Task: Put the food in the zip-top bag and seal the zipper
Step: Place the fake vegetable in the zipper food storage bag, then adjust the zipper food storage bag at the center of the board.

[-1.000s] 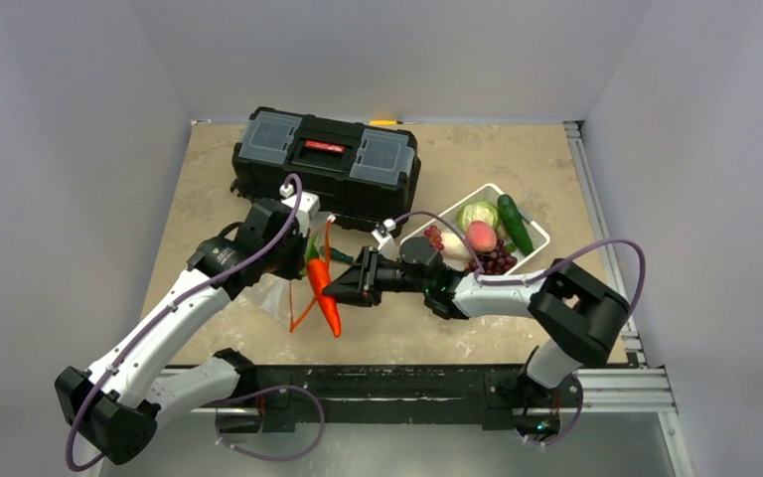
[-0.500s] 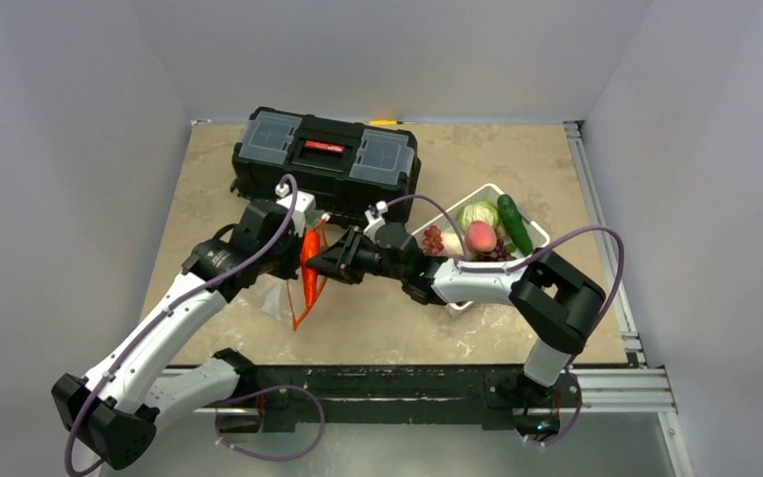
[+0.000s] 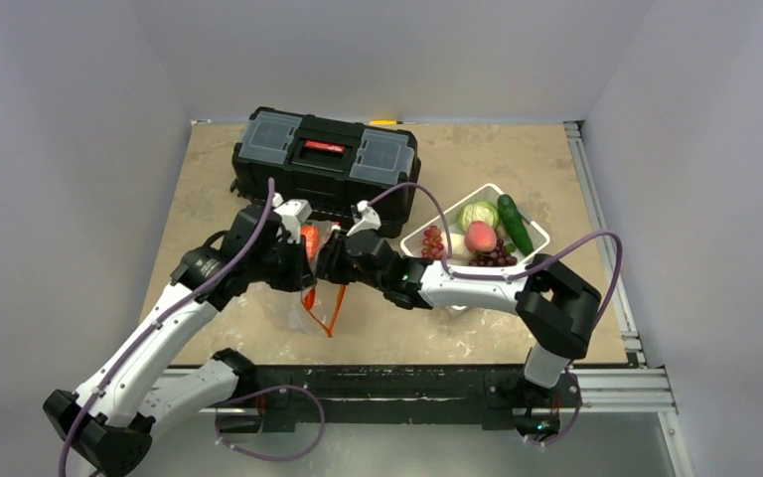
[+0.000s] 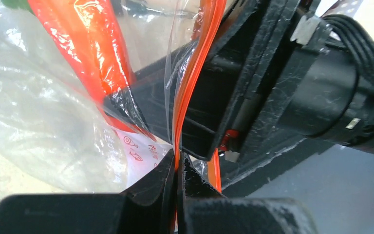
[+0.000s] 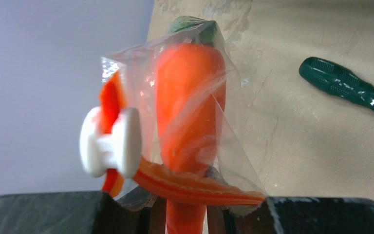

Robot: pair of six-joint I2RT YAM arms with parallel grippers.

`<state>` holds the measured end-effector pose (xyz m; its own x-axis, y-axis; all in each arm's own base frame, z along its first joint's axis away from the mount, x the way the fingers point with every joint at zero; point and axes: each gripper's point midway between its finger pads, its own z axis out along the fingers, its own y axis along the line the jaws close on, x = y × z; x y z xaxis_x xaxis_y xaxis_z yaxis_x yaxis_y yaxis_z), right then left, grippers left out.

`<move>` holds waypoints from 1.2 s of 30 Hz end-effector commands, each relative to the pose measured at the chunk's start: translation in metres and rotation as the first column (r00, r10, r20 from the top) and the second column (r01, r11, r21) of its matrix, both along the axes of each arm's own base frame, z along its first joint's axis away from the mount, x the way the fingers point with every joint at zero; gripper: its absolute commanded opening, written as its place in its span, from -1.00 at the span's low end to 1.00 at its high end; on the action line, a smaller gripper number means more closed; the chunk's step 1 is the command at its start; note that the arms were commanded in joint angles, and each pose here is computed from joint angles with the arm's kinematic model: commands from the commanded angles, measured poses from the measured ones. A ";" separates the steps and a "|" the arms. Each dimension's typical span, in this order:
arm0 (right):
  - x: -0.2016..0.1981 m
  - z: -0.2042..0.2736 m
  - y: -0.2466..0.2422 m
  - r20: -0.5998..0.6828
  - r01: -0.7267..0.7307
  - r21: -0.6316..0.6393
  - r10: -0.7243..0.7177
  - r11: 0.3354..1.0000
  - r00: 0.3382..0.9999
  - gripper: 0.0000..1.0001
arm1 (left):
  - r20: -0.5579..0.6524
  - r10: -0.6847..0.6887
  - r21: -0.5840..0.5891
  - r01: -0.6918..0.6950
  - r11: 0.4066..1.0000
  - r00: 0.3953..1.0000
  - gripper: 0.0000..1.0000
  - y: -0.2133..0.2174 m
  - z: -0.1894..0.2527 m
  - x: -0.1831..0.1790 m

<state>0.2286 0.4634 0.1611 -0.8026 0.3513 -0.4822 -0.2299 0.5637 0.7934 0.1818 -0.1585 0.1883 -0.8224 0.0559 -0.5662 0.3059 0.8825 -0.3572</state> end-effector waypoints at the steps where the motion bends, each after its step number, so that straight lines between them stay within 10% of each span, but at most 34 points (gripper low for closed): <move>1: -0.005 0.046 0.010 0.156 -0.010 0.004 0.009 1.000 0.988 -1.00 | 0.020 0.020 -0.195 -0.016 0.981 1.000 -1.00 -0.023 0.039 -0.005; 11: -0.043 0.057 0.001 0.184 -0.195 -0.020 0.196 0.981 0.963 0.19 | 0.122 0.217 -0.162 -0.197 0.967 0.968 -1.00 0.009 0.049 0.009; 26: -0.062 0.055 -0.081 0.198 -0.193 -0.305 0.260 0.933 0.945 0.23 | 0.187 0.267 -0.083 -0.255 0.963 0.945 -1.00 0.026 0.045 0.023; 36: -0.081 0.056 -0.057 0.165 -0.267 -0.173 0.295 0.948 0.941 0.59 | 0.172 0.272 -0.119 -0.254 0.960 0.947 -1.00 0.022 0.049 0.020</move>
<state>0.1556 0.3814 0.2188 -0.7258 0.0356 -0.6870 -0.5247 0.6172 0.5863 0.1963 -0.1319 0.2160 -0.7252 -0.1639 -0.6688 0.1214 0.9256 -0.3585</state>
